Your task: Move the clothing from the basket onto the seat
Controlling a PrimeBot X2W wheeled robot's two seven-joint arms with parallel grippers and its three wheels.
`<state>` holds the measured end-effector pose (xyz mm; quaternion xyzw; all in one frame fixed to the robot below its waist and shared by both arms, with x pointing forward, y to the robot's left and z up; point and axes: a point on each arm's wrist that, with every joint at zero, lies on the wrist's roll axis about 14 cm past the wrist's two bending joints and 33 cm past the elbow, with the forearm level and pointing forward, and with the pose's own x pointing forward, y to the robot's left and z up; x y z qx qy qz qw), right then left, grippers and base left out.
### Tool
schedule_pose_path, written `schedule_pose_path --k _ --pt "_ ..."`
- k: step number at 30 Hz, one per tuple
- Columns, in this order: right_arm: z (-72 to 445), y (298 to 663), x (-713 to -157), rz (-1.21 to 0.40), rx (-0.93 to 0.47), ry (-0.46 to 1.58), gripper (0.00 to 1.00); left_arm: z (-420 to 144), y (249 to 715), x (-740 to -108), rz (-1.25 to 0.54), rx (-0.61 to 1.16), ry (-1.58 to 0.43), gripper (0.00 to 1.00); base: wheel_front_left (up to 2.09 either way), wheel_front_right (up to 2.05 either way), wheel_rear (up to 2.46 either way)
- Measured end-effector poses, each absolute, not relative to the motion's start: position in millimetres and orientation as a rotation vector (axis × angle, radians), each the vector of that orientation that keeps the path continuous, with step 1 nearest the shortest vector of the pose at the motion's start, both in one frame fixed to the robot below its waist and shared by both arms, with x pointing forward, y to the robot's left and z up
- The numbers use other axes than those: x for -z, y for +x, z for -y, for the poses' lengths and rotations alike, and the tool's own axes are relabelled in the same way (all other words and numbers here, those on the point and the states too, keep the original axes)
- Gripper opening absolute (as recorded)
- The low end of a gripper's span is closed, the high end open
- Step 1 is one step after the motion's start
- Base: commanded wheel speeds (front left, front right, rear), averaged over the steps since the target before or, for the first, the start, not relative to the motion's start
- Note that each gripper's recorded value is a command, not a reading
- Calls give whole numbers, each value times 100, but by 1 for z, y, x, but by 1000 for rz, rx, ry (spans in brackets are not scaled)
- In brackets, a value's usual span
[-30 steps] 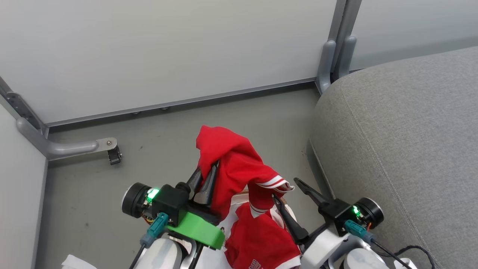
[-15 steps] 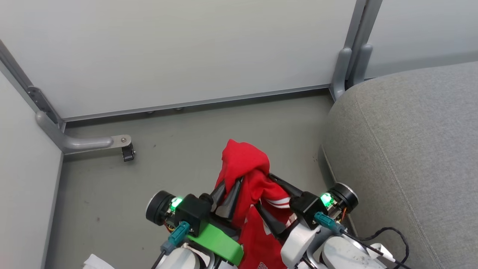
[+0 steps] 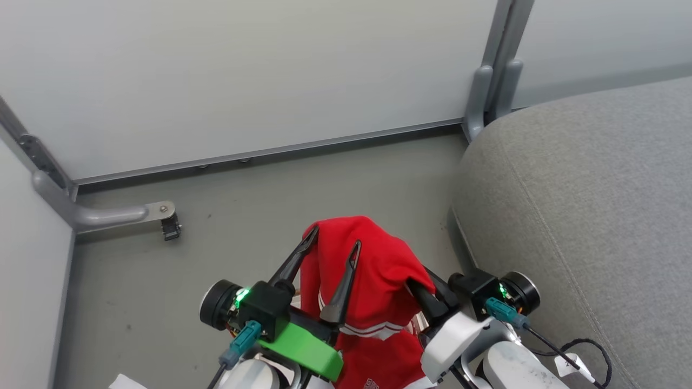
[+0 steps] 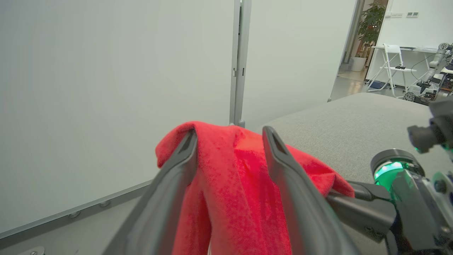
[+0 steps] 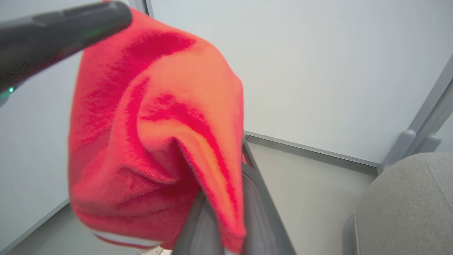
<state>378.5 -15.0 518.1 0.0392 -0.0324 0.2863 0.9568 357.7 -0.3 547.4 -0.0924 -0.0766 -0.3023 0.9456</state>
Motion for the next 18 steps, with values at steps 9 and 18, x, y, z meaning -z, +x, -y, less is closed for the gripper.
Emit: schedule_pose_path --k 9,18 --pt "85 375 -520 81 -362 112 0 37 367 -543 137 720 -196 100 0 0 0" --pt "170 356 -518 87 -96 126 0 104 360 -534 98 925 -215 100 0 0 0"
